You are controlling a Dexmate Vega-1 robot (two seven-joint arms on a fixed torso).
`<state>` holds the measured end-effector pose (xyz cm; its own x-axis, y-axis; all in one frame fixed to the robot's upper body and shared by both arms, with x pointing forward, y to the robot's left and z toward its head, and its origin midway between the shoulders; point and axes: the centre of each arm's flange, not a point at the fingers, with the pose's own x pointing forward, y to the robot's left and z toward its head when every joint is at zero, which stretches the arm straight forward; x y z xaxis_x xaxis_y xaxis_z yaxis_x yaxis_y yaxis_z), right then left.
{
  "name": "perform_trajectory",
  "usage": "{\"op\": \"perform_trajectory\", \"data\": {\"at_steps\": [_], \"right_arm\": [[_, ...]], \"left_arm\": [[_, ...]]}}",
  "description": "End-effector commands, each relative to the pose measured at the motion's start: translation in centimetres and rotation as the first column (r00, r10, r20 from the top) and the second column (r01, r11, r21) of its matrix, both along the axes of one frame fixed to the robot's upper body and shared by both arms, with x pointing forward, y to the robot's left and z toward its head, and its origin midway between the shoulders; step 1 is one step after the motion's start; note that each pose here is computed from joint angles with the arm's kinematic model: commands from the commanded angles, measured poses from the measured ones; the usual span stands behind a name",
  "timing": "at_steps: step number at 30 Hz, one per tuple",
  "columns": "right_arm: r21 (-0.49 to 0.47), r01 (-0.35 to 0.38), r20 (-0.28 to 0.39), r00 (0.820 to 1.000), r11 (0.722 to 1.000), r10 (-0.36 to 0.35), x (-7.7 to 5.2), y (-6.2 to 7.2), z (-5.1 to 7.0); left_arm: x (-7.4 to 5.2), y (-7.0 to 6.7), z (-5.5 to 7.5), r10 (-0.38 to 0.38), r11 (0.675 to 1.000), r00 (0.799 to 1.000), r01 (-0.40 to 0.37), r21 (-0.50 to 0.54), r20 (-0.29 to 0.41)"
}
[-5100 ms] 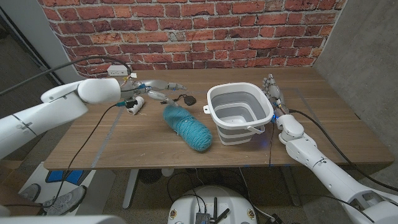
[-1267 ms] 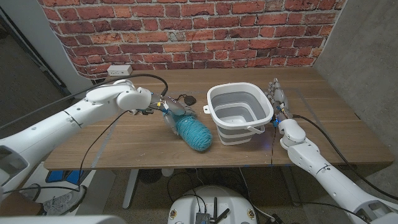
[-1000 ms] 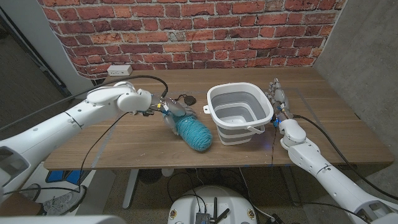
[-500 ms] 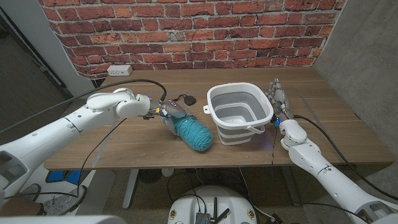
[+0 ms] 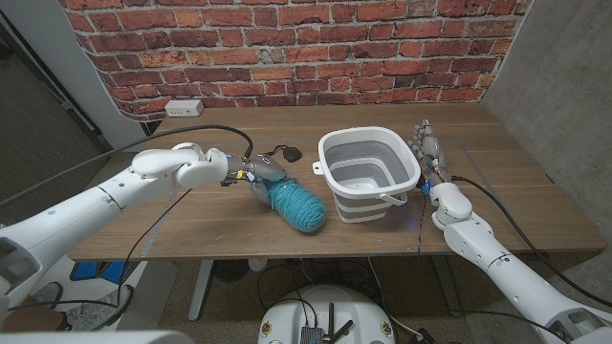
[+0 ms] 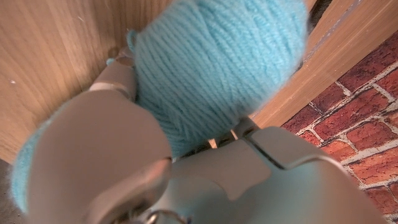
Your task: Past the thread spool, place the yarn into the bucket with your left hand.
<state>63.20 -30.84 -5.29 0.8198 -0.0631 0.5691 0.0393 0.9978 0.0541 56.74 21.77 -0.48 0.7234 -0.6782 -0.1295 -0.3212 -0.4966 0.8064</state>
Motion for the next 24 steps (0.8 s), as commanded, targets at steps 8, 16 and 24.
{"op": "perform_trajectory", "data": {"at_steps": [8, 16, 24], "right_arm": [[-0.007, -0.003, -0.005, 1.0, 1.0, 0.003, 0.1, -0.2, 0.1], [-0.011, -0.001, -0.008, 1.0, 1.0, 0.001, 0.0, -0.2, 0.2], [-0.016, -0.002, -0.01, 1.0, 1.0, 0.001, -0.1, -0.2, 0.6]], "left_arm": [[0.4, 0.3, 0.5, -0.035, 0.996, 0.999, 0.038, -0.079, 0.035], [0.2, 0.5, 1.1, -0.035, 0.995, 0.999, 0.038, -0.096, 0.037], [-0.2, 0.7, 2.5, -0.03, 0.993, 1.0, 0.031, -0.112, 0.01]]}}
